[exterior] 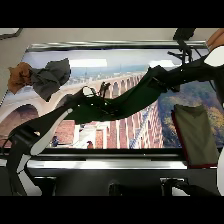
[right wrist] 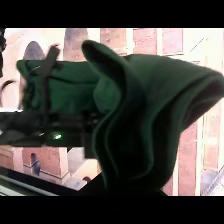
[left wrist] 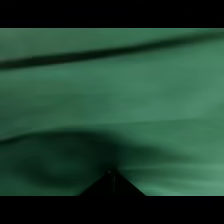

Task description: Fold the shirts.

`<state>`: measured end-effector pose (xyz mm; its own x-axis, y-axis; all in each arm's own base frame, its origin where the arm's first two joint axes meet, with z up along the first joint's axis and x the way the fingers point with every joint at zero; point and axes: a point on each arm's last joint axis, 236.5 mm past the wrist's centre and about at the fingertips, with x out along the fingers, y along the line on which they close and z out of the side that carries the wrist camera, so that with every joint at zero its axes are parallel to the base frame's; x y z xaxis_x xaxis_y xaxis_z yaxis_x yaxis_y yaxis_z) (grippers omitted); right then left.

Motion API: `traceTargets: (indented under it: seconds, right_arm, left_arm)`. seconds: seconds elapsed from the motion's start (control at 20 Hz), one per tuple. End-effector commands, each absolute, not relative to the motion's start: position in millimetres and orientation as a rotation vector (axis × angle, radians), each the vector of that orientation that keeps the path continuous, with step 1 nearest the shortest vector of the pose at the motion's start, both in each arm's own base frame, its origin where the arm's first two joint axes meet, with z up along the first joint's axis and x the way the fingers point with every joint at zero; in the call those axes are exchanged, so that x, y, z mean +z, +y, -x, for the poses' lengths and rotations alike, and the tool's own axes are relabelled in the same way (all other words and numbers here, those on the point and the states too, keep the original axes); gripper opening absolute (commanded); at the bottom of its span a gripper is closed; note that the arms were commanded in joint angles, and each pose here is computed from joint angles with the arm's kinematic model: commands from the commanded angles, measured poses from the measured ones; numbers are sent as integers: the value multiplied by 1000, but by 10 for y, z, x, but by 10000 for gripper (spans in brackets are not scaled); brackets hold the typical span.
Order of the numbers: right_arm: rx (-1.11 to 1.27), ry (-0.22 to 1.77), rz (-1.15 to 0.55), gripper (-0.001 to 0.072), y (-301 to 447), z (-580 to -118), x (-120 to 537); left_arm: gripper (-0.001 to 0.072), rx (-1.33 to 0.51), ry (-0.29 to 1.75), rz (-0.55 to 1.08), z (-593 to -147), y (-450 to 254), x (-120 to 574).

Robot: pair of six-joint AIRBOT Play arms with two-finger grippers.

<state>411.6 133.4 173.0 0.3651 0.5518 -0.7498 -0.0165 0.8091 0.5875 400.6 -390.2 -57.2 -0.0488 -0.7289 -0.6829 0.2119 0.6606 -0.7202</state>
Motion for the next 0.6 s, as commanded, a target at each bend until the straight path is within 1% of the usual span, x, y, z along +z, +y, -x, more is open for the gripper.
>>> traceTargets:
  seconds: [0.0,0.05,0.15,0.2,0.3,0.45,0.55]
  right_arm:
    - [386,1188,-498,34,1315,-3762,1898]
    - [388,1194,-498,34,1318,-3724,1914]
    - [383,1173,-498,34,1307,-3752,1941]
    - [378,1144,-506,34,1306,-3826,1962]
    - [379,1091,-536,34,1329,-3991,1994]
    - [485,1051,-675,33,1636,-4259,2029]
    - [595,1035,-736,33,2054,-4389,2013]
  left_arm:
    - [38,-832,1449,704,-3884,-4455,-624]
    - [38,-845,1470,767,-3807,-4601,-629]
    - [38,-902,1476,818,-3680,-4804,-629]
    - [38,-922,1457,811,-3693,-4809,-597]
    - [35,-939,1372,778,-3912,-4632,-386]
    - [35,-849,1196,615,-4478,-3839,101]
    - [36,-723,1067,518,-4861,-3004,562]
